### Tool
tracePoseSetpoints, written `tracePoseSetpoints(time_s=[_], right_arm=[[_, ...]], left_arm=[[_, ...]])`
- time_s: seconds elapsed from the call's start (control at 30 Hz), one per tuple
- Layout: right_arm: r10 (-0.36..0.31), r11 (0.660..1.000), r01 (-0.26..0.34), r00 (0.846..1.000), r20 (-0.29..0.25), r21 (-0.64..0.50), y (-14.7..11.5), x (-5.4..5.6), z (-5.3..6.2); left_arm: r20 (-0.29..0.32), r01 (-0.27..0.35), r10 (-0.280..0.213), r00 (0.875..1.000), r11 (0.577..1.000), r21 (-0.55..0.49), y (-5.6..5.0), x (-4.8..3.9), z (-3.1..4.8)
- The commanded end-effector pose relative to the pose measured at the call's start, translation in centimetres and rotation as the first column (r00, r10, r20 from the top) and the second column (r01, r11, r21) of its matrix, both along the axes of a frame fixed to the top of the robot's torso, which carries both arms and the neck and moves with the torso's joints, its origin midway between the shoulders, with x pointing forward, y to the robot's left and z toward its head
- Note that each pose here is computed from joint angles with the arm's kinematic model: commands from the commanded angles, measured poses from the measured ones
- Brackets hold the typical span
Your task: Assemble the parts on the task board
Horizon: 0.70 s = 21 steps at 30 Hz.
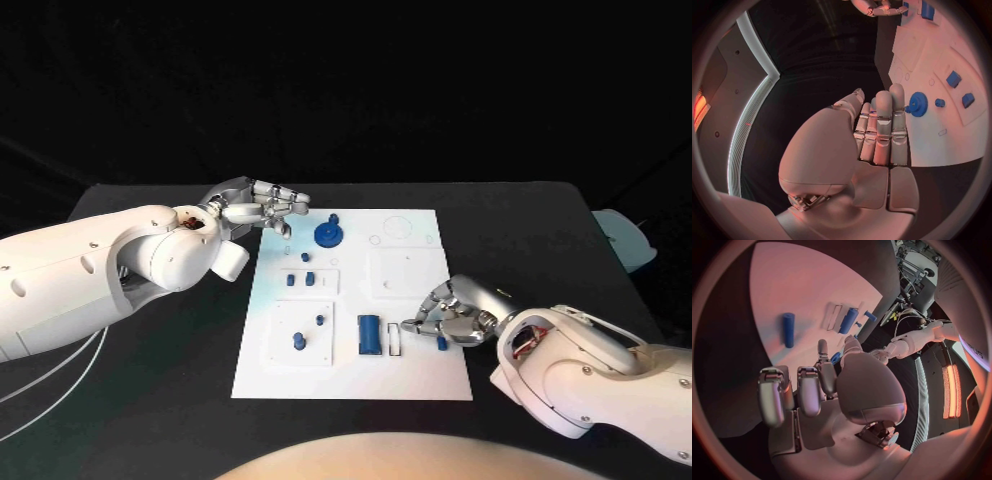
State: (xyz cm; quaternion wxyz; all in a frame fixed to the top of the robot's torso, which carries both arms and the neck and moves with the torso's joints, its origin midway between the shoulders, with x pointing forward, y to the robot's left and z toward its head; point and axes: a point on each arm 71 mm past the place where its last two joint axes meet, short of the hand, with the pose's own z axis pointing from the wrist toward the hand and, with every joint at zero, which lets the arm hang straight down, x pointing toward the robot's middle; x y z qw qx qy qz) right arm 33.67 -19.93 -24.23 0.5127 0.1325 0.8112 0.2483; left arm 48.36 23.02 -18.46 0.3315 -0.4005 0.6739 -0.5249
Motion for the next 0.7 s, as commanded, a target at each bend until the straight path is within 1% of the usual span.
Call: tracePoseSetpoints(time_s=[0.03,0.17,0.3,0.57,0.7], right_arm=[[0.037,0.998,-0.035,0.999,0.034,-0.049,-1.1,0.0,0.3],[0.029,0.994,-0.023,0.998,0.052,-0.104,-2.8,0.0,0.4],[0.028,0.988,-0.018,0.997,0.067,-0.153,-3.7,-0.1,0.2],[0.04,0.981,-0.029,0.998,0.052,-0.191,-3.7,-0.6,-0.8],[0.045,0.978,-0.034,0.998,0.047,-0.205,-3.6,-0.6,-1.1]], left_arm=[[0.003,0.01,-0.01,1.0,1.0,-0.009,-0.2,-0.04,0.09],[0.003,0.01,-0.01,1.0,1.0,-0.009,-0.2,-0.04,0.09],[0.003,0.011,-0.011,1.0,1.0,-0.009,-0.2,-0.03,0.08],[0.002,0.01,-0.01,1.0,1.0,-0.009,-0.2,-0.04,0.06],[0.001,0.01,-0.01,1.0,1.0,-0.008,-0.1,-0.04,0.06]])
